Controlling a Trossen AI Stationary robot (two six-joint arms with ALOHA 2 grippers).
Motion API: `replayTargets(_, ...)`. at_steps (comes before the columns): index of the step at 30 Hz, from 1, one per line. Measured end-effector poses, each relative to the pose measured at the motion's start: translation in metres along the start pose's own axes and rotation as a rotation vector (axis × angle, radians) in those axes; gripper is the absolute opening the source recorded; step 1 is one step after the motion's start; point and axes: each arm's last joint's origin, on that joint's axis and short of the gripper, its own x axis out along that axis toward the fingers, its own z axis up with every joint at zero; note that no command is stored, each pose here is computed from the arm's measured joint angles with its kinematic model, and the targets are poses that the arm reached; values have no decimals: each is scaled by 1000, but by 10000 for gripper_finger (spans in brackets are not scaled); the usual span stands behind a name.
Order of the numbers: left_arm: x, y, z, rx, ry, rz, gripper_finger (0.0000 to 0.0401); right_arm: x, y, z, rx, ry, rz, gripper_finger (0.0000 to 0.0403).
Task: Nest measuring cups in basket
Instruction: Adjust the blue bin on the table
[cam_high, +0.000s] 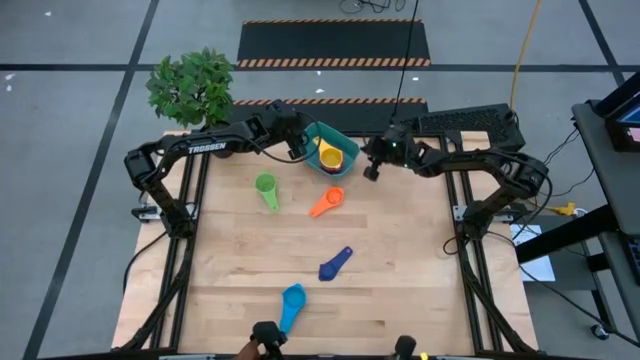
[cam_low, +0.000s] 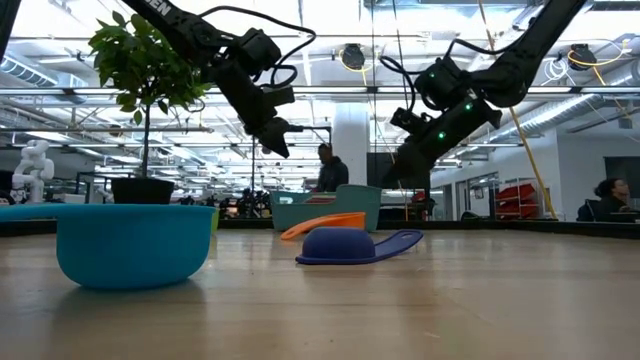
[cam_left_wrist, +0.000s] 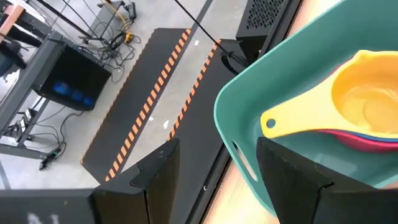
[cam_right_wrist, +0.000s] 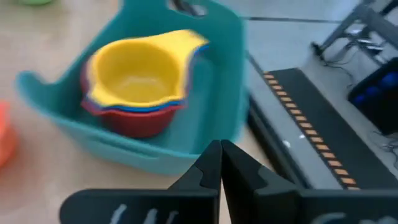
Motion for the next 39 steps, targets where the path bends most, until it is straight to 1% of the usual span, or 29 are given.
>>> replayTargets(2, 0, 0, 0, -2, 3, -1, 216, 0, -2, -1, 21, 3, 2, 1)
replayTargets(3, 0, 0, -1, -1, 8, -3, 216, 0, -1, -2, 33, 8, 23, 1)
replayTargets(9, 1, 2, -4, 1, 32, -7, 216, -1, 16, -3, 134, 11, 281, 1)
replayTargets(10, 1, 3, -4, -1, 32, -3, 216, -2, 20, -2, 141, 5, 309, 1)
replayTargets(12, 1, 5, -5, -6, 31, 1, 216, -2, 29, 0, 133, 8, 327, 1)
replayTargets(16, 2, 6, -5, -9, 29, 6, 216, -1, 37, -1, 80, 32, 250, 1)
replayTargets(20, 2, 5, -5, -6, 28, 5, 216, 9, 32, -8, 71, 41, 198, 1)
replayTargets(29, 2, 5, -5, -6, 35, 1, 216, 42, 27, -29, 99, -22, 190, 1)
replayTargets(35, 2, 5, -5, -7, 35, 1, 216, 47, 23, -21, 96, -49, 179, 1)
replayTargets(39, 2, 5, -5, -8, 36, 1, 216, 49, 15, -17, 102, -66, 157, 1)
